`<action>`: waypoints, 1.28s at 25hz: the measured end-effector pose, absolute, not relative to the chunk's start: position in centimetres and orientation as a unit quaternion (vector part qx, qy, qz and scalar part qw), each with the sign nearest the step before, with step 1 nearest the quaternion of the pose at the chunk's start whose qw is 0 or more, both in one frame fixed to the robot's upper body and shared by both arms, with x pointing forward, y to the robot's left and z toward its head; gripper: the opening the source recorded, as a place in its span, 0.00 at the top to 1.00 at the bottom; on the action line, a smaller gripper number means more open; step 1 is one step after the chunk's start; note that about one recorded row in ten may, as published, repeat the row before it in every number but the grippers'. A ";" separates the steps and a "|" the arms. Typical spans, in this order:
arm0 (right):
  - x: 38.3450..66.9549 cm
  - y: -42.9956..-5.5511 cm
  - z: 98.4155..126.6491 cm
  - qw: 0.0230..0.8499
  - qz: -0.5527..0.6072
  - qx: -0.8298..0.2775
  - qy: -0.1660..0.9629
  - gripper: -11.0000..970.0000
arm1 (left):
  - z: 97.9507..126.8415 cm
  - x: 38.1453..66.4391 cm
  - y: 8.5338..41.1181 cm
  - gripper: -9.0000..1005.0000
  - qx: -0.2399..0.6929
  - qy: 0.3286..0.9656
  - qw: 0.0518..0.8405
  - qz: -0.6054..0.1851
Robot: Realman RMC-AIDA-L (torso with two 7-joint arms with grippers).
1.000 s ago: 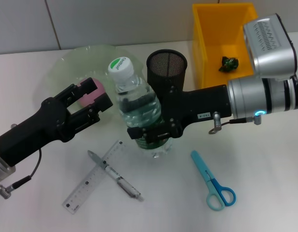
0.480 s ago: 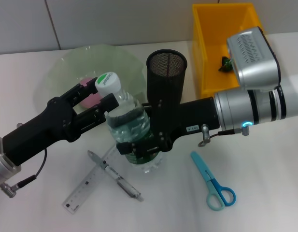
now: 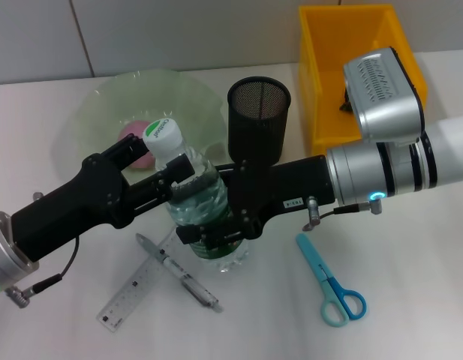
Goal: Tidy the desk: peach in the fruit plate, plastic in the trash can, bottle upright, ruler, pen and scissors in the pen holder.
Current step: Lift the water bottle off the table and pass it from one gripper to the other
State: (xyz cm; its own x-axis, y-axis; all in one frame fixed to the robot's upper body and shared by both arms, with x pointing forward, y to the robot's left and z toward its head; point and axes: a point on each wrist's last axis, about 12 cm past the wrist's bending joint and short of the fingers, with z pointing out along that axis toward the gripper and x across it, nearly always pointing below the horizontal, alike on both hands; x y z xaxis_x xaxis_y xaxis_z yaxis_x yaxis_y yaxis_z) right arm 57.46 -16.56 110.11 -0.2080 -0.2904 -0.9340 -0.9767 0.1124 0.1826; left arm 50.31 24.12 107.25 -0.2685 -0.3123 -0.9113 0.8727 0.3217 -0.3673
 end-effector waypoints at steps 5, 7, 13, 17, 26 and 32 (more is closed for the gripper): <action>57.5 -16.3 110.1 0.385 0.446 -0.498 0.637 0.20 | 107.2 50.2 24.0 0.20 0.251 0.588 0.561 -0.525; 57.5 -16.3 110.1 0.384 0.447 -0.497 0.637 0.20 | 107.2 50.3 23.9 0.20 0.253 0.587 0.562 -0.524; 57.5 -16.2 110.1 0.384 0.446 -0.496 0.639 0.20 | 107.2 50.3 23.9 0.20 0.255 0.587 0.564 -0.521; 57.6 -16.2 110.0 0.383 0.445 -0.496 0.640 0.20 | 107.2 50.3 23.9 0.20 0.255 0.587 0.564 -0.521; 57.5 -16.0 109.9 0.373 0.442 -0.501 0.644 0.20 | 107.3 50.3 24.0 0.20 0.256 0.587 0.564 -0.522; 57.6 -16.0 109.9 0.374 0.440 -0.502 0.643 0.20 | 107.3 50.3 24.0 0.21 0.256 0.588 0.562 -0.523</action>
State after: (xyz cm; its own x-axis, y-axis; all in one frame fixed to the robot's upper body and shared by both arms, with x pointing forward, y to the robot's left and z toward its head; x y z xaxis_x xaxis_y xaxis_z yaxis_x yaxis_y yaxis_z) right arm 57.56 -15.97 109.94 -0.2156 -0.3168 -0.9237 -0.9757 0.1073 0.1910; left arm 50.33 24.02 107.26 -0.2380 -0.2869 -0.9279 0.8880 0.3227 -0.3275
